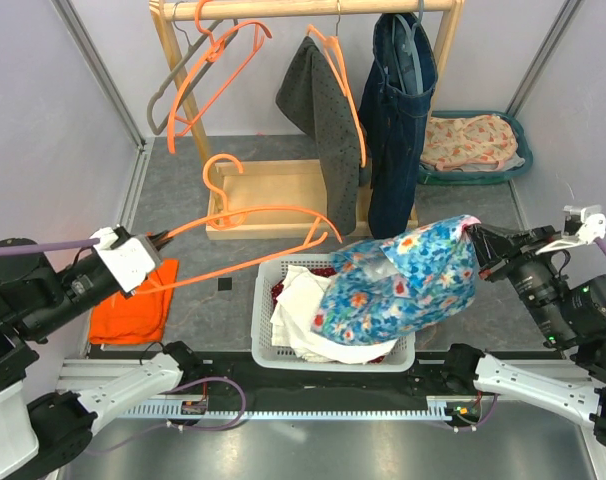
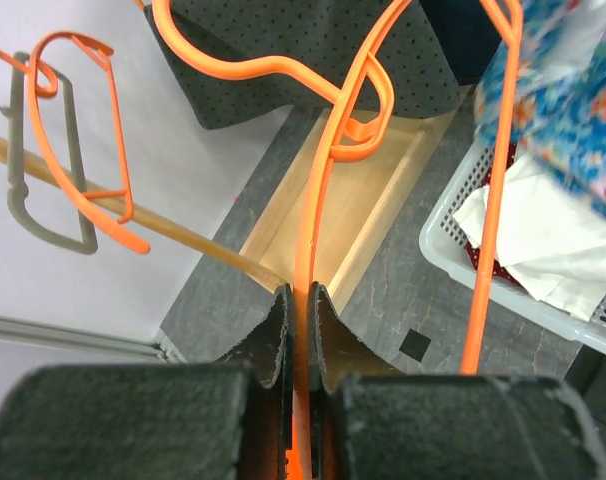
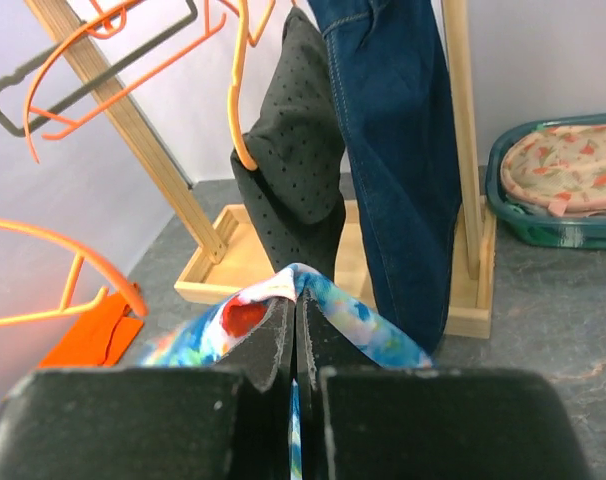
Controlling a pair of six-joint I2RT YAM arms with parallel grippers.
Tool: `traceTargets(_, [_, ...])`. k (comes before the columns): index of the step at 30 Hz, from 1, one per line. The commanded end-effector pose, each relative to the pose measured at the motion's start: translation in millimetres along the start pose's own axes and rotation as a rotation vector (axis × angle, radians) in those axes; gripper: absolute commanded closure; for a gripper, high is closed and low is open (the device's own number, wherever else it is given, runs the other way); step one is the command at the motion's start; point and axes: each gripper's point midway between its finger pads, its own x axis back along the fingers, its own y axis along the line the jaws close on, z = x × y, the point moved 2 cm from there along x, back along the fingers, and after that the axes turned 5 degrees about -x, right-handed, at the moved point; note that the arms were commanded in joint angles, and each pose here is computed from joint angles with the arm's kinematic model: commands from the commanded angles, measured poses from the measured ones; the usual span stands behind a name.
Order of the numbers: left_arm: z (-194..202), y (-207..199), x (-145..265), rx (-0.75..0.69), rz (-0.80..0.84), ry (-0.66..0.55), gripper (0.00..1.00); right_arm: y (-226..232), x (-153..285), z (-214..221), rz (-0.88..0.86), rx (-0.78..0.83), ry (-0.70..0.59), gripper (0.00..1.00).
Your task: Remove the skirt from the hanger
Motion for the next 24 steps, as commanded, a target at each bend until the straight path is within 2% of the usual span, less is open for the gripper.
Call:
traceTargets(1, [-2.8, 12.1, -12.7, 0.093, -0.082, -0.003, 0.98, 9.9, -12.4, 25.5, -0.003, 0.036, 0.092, 1.00])
traceTargets(6, [20.8, 55.0, -35.6, 0.219, -0.389, 0.142, 0.98, 44.7, -32.1, 53.5, -0.109, 0.043, 0.189, 1.00])
traceTargets(10, [23.6, 93.8, -41.3, 0.204, -0.595, 0.240, 0.98, 67.1, -42.4, 68.7, -0.178, 0.038, 0.250, 1.00])
traceTargets(16, [-24.5, 135.7, -8.7, 0.153, -0.710, 0.095, 0.98, 108.5, -39.9, 61.5, -0.371, -0.005, 0.281, 1.00])
traceTargets(19, [-40.3, 145.6, -4.5, 0.124, -0.724, 0.039, 0.98, 133.9, -39.4, 42.1, -0.477, -0.020, 0.253, 1.00])
traceTargets(23, [-52.6, 155.6, -10.5, 0.068, -0.741, 0.006, 0.98, 183.3, -42.7, 34.8, -0.650, 0.015, 0.310, 1.00])
traceTargets(24, [-56.0, 159.2, -15.4, 0.042, -0.745, 0.004, 0.98, 197.6, -40.8, 18.8, -0.683, 0.016, 0.283, 1.00])
